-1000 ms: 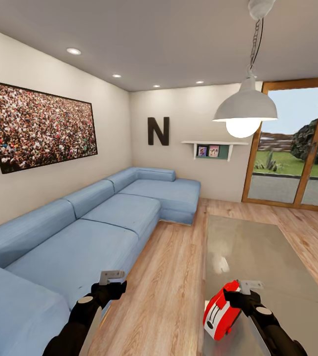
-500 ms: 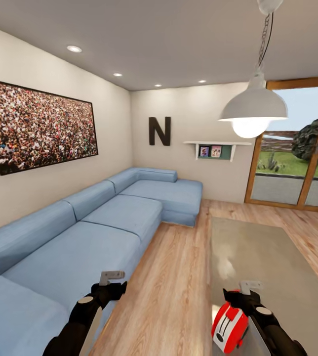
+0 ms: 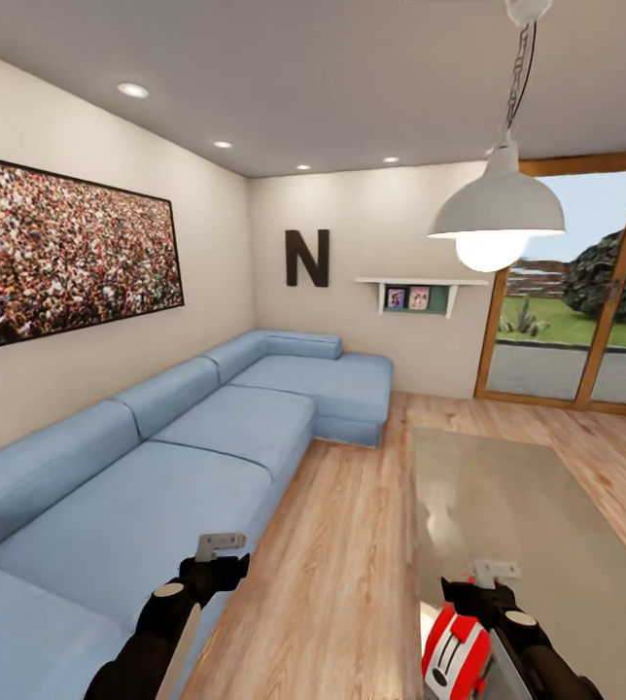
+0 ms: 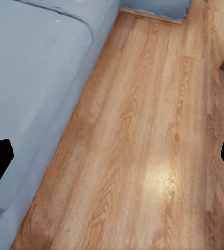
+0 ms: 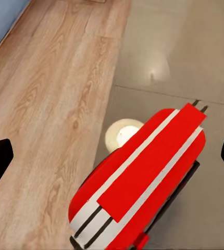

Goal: Turn on the radio receiver that's on the table in the living room.

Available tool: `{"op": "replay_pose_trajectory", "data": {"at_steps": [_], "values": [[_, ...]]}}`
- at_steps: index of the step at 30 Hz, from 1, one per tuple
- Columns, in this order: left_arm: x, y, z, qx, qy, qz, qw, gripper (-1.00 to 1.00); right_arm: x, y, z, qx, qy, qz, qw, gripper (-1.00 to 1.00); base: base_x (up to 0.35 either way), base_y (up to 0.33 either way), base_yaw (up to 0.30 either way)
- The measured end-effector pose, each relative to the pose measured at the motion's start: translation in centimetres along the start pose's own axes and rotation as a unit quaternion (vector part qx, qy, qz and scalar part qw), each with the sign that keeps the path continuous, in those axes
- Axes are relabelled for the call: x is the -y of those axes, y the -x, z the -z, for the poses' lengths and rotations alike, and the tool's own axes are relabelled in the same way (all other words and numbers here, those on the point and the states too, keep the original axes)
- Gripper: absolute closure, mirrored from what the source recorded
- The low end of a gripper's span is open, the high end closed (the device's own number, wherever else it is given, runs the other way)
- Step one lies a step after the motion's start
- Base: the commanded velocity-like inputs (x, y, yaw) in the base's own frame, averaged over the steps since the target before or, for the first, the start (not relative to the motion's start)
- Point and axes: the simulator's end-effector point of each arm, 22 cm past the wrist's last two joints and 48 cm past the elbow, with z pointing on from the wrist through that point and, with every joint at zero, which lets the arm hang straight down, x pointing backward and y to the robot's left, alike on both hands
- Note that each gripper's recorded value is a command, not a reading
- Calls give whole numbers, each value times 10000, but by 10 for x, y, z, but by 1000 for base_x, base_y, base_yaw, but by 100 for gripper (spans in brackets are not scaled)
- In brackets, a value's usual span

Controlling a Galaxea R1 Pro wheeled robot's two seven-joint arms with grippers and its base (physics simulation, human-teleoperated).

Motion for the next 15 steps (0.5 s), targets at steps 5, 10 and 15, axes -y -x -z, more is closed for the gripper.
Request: {"op": "replay_pose_trajectory", "data": {"at_steps": [5, 10, 15], "values": [[0, 0, 0, -1, 1, 0, 10000, -100, 0, -1, 0, -10, -8, -6, 10000, -100, 0, 0, -272], [0, 0, 0, -1, 3, 2, 10000, -100, 1, -1, 0, -12, -9, -5, 10000, -100, 0, 0, -278], [-1, 0, 0, 2, 9, 11, 10000, -100, 1, -1, 0, -12, -11, -4, 10000, -100, 0, 0, -170]]}}
